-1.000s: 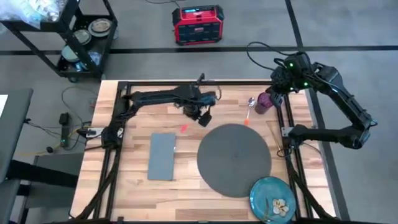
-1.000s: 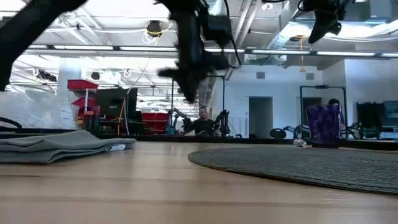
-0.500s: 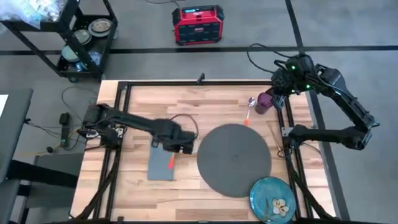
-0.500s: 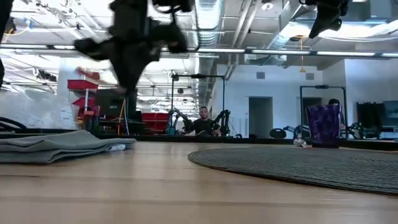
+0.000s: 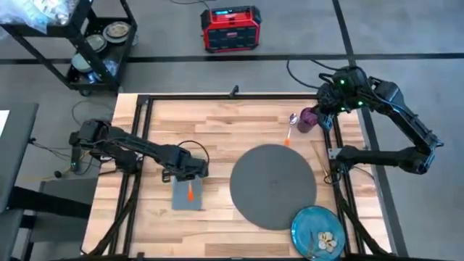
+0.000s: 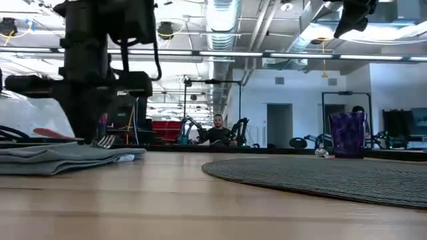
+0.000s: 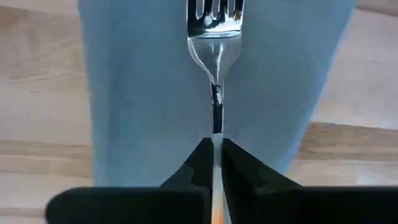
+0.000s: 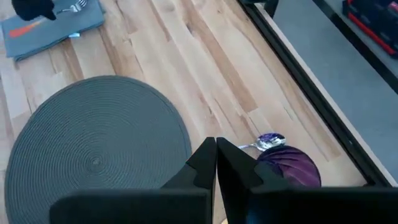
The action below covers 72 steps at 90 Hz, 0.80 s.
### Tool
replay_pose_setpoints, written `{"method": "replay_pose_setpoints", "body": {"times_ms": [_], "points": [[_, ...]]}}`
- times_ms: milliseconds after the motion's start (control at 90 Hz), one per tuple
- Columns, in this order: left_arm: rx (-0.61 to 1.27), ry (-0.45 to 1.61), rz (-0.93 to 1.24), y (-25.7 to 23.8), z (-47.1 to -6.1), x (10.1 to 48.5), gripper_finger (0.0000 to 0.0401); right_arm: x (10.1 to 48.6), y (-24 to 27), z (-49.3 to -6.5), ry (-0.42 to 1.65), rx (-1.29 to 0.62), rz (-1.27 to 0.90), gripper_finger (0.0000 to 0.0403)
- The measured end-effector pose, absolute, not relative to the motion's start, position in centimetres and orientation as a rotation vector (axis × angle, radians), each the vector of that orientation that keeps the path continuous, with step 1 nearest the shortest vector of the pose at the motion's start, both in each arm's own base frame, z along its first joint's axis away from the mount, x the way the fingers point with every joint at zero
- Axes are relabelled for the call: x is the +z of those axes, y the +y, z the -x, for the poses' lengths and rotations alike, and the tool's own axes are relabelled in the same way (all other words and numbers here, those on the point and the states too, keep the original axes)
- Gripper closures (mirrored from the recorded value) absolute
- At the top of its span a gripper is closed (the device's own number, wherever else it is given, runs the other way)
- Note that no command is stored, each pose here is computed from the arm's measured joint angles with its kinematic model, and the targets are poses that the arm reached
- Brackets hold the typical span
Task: Set table place
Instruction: Put the orange fork on the the gray table napkin
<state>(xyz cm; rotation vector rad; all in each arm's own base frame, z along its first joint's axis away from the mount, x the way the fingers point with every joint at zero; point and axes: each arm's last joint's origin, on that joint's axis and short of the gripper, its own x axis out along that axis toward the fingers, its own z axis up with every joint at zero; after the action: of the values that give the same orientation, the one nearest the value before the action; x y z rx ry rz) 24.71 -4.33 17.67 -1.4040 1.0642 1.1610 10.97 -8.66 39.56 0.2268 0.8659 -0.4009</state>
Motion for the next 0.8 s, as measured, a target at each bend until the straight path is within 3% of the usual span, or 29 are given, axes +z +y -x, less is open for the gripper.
{"method": "replay_pose_setpoints", "body": {"times_ms": [422,800], "points": [[1.100,1.178,1.382,-4.4,-24.0,16.2,0.0400,39.5,-8.6,-11.0,0.870,-0.391,-0.219,0.0403],[1.099,1.201,1.373,-4.4,-23.8,16.1,0.0364,39.5,-8.6,-11.0,0.871,-0.391,-0.219,0.0403]]}}
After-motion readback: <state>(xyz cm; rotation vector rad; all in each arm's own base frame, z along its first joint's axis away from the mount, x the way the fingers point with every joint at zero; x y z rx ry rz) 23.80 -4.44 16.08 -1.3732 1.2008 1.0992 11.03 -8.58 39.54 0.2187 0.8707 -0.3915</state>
